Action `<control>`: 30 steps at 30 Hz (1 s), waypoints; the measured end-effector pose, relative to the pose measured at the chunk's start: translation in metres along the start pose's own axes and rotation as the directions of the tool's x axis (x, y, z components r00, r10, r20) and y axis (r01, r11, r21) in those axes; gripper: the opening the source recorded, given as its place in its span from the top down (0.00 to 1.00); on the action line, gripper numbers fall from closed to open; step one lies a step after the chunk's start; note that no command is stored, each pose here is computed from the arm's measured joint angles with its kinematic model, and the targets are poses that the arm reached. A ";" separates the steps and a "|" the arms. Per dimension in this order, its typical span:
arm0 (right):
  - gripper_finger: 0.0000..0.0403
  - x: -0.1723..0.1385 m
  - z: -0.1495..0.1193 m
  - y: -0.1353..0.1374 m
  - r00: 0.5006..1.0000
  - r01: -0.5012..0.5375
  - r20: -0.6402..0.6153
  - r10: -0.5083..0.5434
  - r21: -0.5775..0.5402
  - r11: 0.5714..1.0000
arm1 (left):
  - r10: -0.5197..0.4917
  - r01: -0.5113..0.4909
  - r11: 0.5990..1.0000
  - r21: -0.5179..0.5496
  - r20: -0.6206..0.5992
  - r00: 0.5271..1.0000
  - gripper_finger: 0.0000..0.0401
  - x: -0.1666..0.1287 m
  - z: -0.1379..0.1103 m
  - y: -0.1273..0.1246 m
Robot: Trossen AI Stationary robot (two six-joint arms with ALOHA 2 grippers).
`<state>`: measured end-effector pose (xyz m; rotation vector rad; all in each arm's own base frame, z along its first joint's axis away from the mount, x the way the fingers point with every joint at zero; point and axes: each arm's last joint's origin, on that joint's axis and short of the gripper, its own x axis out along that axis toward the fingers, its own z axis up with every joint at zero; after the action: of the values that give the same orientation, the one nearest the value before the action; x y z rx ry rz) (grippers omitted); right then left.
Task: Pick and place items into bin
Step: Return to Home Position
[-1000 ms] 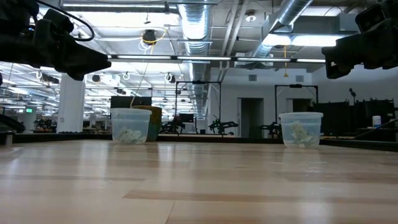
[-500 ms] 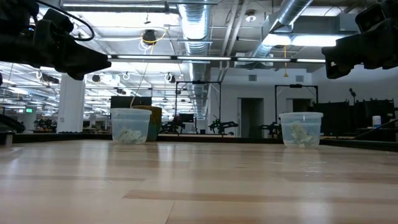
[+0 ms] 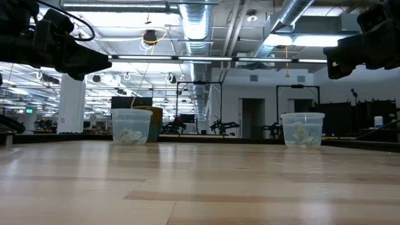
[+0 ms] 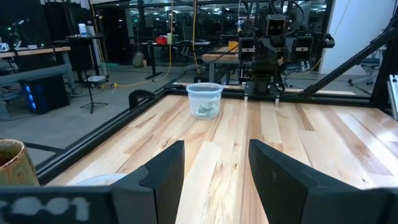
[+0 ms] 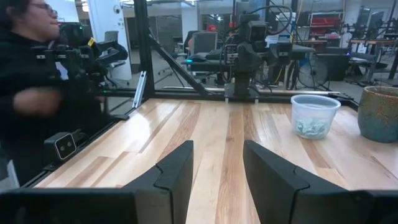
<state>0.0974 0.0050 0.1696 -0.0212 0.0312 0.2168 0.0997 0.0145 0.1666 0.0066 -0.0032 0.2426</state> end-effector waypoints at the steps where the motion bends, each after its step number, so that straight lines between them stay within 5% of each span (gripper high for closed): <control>1: 0.67 0.000 0.000 0.000 1.000 0.000 0.000 0.000 0.000 1.000 | 0.000 0.000 1.000 -0.003 0.000 1.000 0.58 0.000 0.000 0.000; 30: 0.67 0.000 0.000 0.000 1.000 0.000 0.000 0.000 0.000 1.000 | 0.001 -0.001 1.000 -0.010 0.000 1.000 0.58 0.000 0.000 0.000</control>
<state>0.0974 0.0050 0.1696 -0.0211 0.0312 0.2167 0.0997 0.0145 0.1666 -0.0034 -0.0044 0.2434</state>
